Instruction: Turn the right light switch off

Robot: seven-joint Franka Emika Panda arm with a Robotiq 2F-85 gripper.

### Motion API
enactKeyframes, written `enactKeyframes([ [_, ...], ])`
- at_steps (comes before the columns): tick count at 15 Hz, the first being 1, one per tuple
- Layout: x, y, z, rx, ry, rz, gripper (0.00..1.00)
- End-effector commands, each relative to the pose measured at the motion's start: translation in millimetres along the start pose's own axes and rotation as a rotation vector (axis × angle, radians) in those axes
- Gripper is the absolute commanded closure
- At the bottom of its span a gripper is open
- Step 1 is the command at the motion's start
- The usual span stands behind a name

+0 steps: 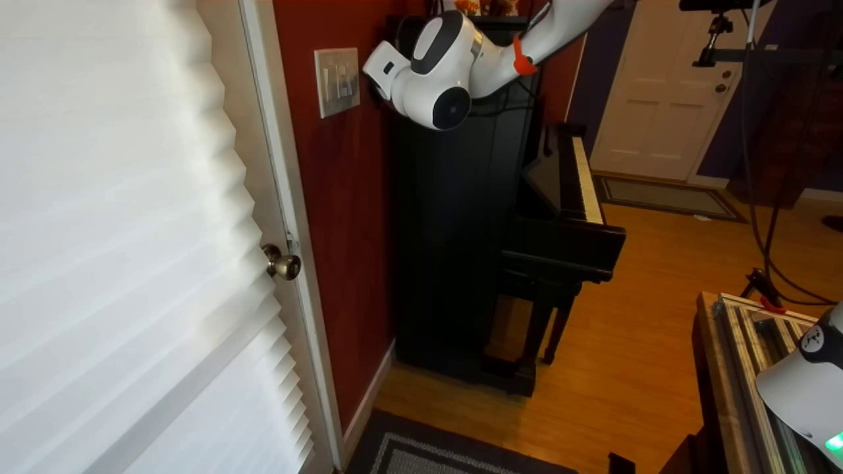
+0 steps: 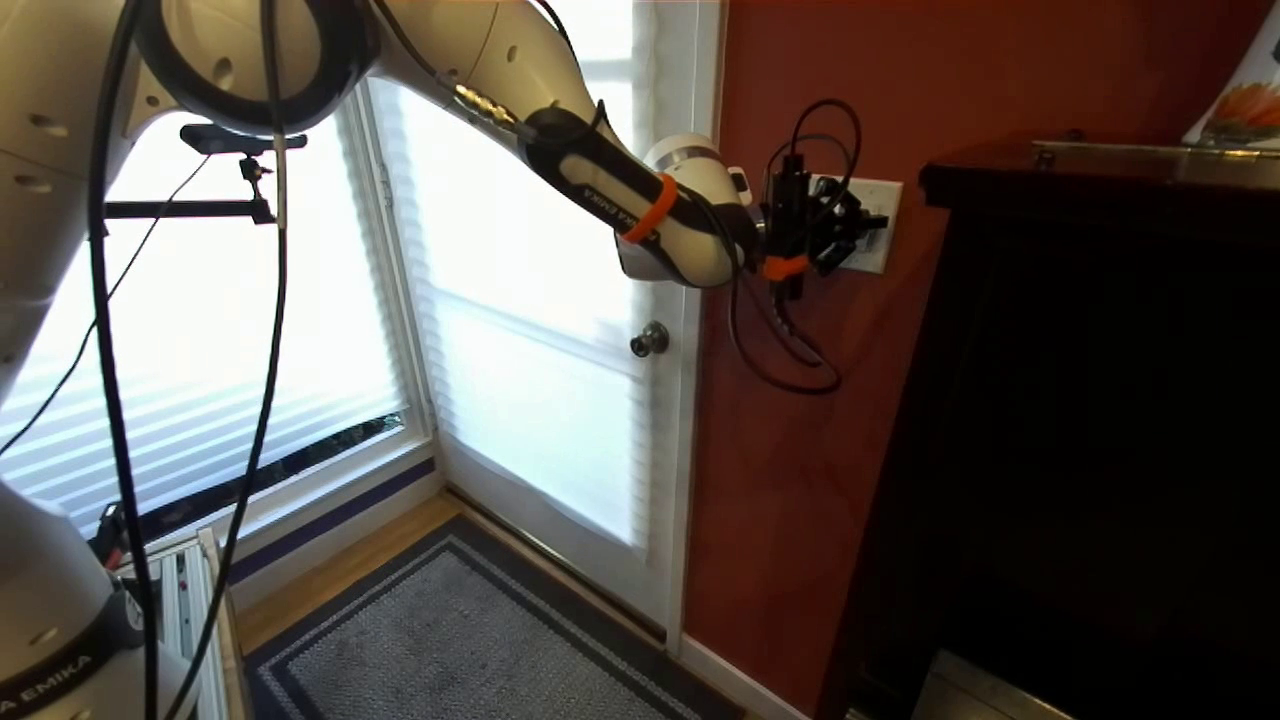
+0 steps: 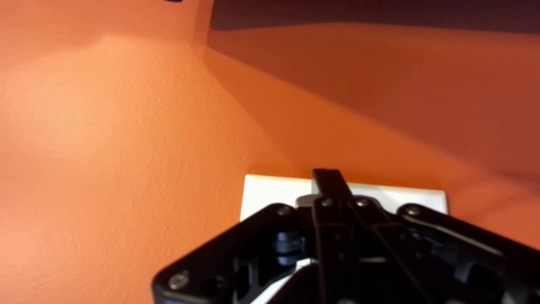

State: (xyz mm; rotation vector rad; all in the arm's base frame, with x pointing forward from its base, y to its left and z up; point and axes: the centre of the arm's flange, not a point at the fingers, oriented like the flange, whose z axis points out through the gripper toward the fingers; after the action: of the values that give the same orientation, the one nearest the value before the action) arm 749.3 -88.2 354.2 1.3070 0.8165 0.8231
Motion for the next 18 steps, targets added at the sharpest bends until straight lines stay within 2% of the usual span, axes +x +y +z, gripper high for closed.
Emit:
enactKeyframes([
  [1,-0.5,-0.2,8.4,-0.011,0.02,0.015,1.0],
  [18,6.1,-2.6,8.8,0.003,0.035,0.024,1.0],
])
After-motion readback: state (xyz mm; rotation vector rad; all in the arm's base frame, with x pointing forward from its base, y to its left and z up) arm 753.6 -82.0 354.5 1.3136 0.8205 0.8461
